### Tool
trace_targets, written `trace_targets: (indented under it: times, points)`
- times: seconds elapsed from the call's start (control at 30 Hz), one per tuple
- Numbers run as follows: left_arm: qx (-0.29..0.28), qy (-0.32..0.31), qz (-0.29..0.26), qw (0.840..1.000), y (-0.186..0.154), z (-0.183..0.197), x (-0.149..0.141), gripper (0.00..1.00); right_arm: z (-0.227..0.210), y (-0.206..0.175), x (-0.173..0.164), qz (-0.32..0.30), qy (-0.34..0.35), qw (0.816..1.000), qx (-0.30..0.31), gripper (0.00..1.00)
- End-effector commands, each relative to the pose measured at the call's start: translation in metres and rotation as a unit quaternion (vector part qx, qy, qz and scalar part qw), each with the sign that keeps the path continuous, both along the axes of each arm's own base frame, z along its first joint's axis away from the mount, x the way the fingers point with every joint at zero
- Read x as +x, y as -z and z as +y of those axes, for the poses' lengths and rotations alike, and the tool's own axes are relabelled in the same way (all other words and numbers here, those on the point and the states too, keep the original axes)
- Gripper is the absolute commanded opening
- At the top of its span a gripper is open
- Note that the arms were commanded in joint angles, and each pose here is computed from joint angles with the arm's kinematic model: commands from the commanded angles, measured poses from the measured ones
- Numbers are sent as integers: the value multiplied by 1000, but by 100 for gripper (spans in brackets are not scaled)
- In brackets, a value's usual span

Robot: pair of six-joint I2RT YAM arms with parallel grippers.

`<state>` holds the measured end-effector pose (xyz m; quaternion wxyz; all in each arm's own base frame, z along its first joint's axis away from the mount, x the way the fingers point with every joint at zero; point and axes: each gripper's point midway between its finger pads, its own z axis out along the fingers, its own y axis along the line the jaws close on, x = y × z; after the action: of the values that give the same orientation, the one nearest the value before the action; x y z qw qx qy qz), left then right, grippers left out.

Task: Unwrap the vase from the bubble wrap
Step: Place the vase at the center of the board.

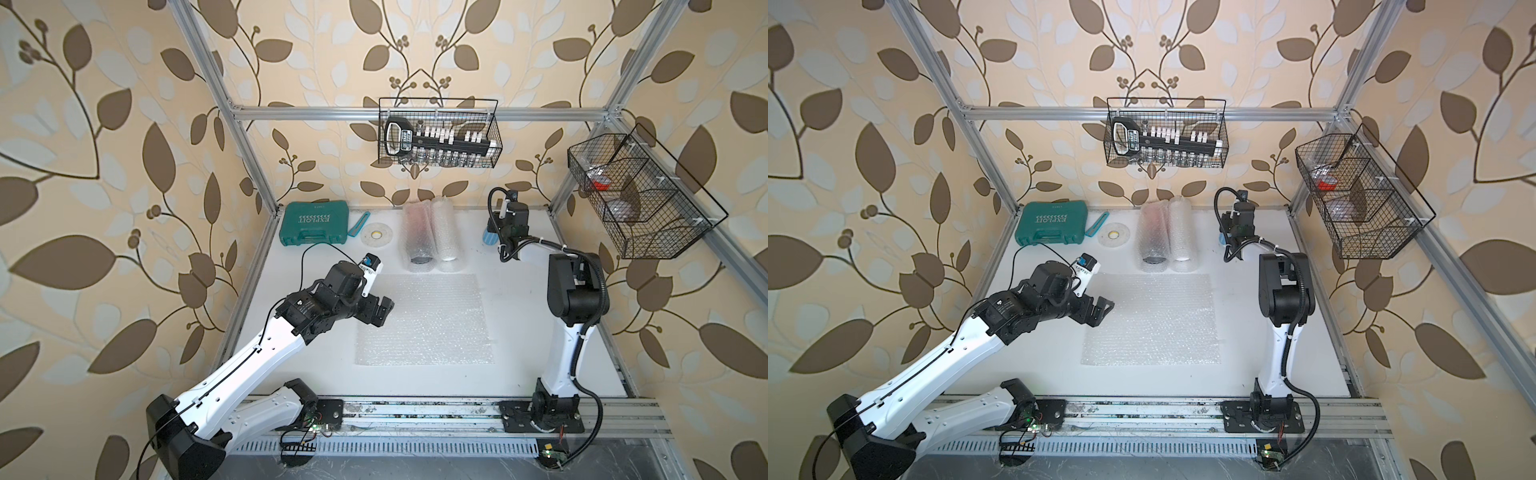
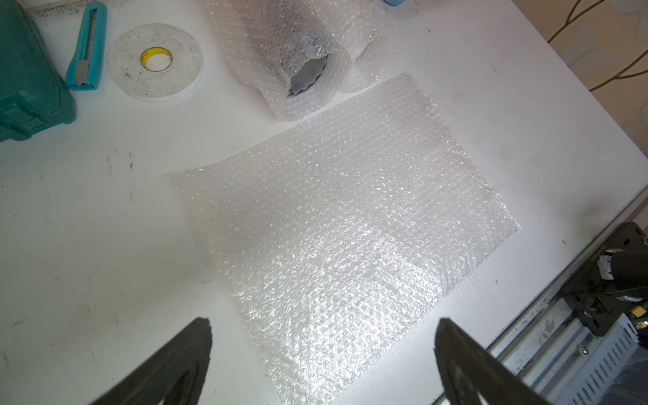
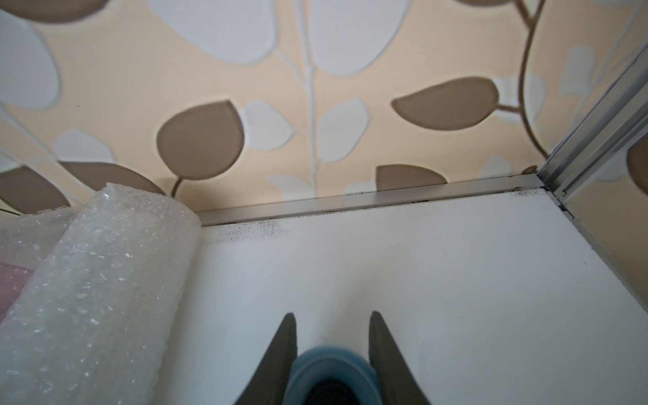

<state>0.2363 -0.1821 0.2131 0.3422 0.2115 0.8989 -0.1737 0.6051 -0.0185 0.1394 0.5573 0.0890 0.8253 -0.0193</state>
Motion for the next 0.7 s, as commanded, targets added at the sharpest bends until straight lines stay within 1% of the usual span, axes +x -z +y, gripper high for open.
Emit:
trace_targets:
  times: [0.0, 0.07, 0.17, 0.4, 0.5, 0.57, 0.67]
  points:
    - [-6, 6, -7, 1000, -4, 1, -1, 99, -4, -8, 8, -21, 8, 1000, -2, 20]
    - [-6, 6, -6, 1000, -4, 2, -1, 99, -3, -6, 7, -18, 7, 1000, -2, 23]
    - [-6, 6, -7, 1000, -4, 2, -1, 99, -2, -7, 4, -18, 5, 1000, -1, 31]
    - [-7, 5, -7, 1000, -4, 2, -1, 99, 2, -11, 1, -16, 0, 1000, -1, 41]
    - [-7, 5, -6, 1000, -4, 2, -1, 99, 5, -12, 1, -16, -2, 1000, -5, 41]
    - [-8, 5, -6, 1000, -4, 2, -1, 99, 5, -13, 1, -16, -1, 1000, -7, 43]
    - [-8, 6, -6, 1000, -5, 2, -1, 99, 6, -13, 0, -13, -2, 1000, -11, 53]
